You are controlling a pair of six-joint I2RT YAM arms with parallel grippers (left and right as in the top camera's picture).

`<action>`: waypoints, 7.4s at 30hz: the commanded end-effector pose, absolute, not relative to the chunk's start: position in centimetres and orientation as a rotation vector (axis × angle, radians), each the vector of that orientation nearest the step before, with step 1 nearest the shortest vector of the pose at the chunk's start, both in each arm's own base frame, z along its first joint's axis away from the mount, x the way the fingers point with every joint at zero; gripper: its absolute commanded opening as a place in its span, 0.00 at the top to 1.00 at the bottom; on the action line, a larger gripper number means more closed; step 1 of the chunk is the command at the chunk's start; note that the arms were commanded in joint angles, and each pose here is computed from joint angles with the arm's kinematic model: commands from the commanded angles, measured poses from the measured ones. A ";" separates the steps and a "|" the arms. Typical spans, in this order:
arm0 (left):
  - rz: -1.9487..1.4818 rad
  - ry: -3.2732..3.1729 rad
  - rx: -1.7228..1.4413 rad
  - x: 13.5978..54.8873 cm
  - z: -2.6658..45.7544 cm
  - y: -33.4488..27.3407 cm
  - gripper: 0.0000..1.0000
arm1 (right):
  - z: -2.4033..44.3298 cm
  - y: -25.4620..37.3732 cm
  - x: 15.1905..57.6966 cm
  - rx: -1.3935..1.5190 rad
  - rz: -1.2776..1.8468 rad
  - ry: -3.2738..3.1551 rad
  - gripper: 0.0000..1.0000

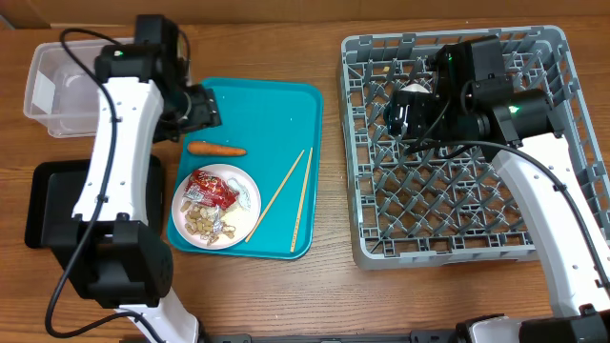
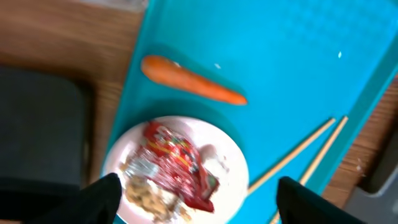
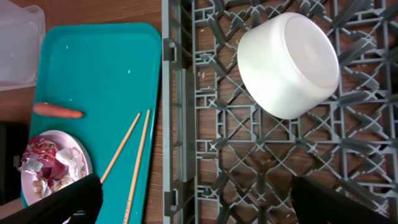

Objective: Sort waste into correct bins and load items into the dishwasher
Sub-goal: 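Reach the left gripper to the orange carrot on the tray and grasp it, then lift the carrot and carry it left over the black tray, then lower the carrot onto the black tray and open the left gripper, then reach the left gripper to the red snack wrapper on the plate and grasp it, then carry the wrapper to the clear plastic bin and release it inside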

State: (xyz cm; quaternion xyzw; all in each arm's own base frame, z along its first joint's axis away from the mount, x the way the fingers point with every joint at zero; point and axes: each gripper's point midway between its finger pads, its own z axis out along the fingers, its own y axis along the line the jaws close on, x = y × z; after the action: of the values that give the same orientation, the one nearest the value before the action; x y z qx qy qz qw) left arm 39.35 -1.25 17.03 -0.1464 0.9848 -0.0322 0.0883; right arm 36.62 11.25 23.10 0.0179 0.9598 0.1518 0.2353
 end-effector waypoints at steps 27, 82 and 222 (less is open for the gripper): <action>0.109 2.847 -1.316 40.4 7.7 -0.5 0.00 | 23.4 11.5 35.8 0.029 0.433 2.650 0.00; 0.243 2.878 -0.851 46.2 8.3 1.6 0.94 | 23.3 11.5 35.7 0.030 0.432 2.651 0.00; 0.263 3.207 -0.047 31.4 5.3 -5.6 0.96 | 22.6 10.3 34.9 0.057 0.341 2.699 0.00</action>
State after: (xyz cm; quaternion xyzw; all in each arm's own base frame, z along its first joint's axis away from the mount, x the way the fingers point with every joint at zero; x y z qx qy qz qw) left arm 31.34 -5.63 4.66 -0.0105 0.9950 0.0870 -0.0473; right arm 34.97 10.26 22.00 0.0256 0.9716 0.1251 0.1992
